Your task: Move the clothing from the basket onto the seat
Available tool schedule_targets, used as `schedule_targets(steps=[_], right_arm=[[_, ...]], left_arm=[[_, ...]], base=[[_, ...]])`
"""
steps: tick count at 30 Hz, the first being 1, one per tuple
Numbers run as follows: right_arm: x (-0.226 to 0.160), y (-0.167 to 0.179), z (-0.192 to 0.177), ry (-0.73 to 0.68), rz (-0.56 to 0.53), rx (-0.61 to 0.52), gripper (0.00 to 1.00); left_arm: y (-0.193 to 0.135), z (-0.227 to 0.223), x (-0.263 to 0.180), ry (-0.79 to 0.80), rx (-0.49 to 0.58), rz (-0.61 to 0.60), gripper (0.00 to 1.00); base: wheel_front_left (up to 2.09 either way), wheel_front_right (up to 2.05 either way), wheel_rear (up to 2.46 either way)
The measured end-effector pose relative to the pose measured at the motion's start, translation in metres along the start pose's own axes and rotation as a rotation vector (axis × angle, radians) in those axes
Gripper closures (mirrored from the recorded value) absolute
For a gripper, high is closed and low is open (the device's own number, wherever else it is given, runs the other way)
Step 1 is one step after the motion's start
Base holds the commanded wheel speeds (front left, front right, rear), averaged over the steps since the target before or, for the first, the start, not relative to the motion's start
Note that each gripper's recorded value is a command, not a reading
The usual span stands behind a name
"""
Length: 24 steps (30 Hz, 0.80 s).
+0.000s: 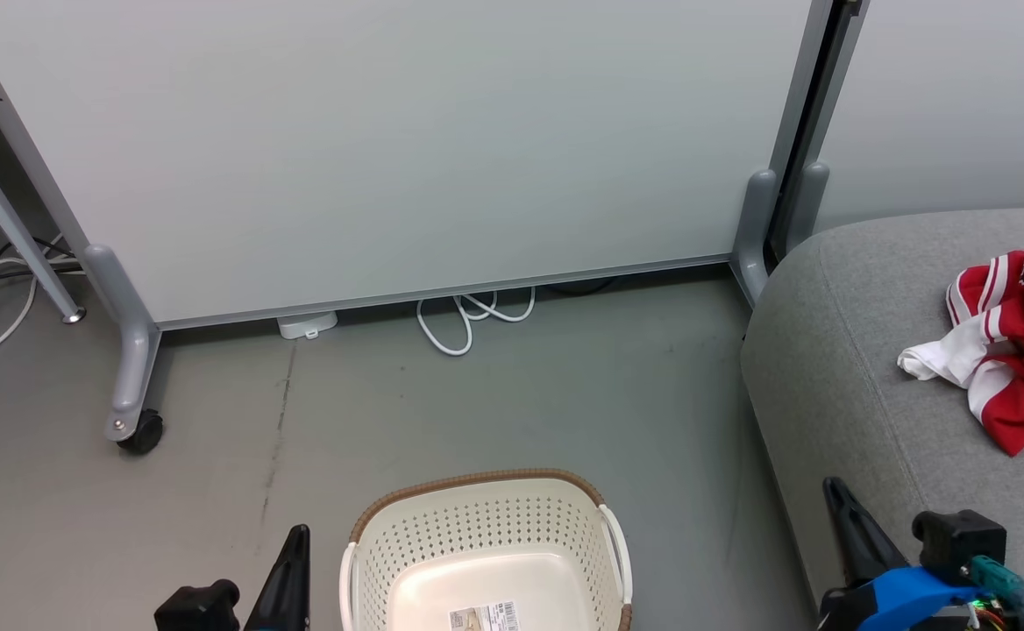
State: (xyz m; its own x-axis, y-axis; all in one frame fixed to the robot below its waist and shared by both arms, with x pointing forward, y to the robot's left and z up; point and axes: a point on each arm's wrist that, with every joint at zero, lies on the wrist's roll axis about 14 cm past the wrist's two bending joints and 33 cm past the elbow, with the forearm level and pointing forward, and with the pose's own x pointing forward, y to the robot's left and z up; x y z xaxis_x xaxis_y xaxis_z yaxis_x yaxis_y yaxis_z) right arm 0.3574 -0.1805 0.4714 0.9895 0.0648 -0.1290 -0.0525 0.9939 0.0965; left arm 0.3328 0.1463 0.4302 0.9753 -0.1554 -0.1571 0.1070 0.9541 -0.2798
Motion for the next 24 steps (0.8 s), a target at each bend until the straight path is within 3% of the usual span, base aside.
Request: schedule_targets(steps=[24], right_arm=[[0.003,-0.009,0.002,-0.013,-0.037,0.456,1.0]], left_arm=[[0.019,0.019,0.009,-0.037,-0.397,0.096,1.0]], base=[[0.0,0.0,0.0]])
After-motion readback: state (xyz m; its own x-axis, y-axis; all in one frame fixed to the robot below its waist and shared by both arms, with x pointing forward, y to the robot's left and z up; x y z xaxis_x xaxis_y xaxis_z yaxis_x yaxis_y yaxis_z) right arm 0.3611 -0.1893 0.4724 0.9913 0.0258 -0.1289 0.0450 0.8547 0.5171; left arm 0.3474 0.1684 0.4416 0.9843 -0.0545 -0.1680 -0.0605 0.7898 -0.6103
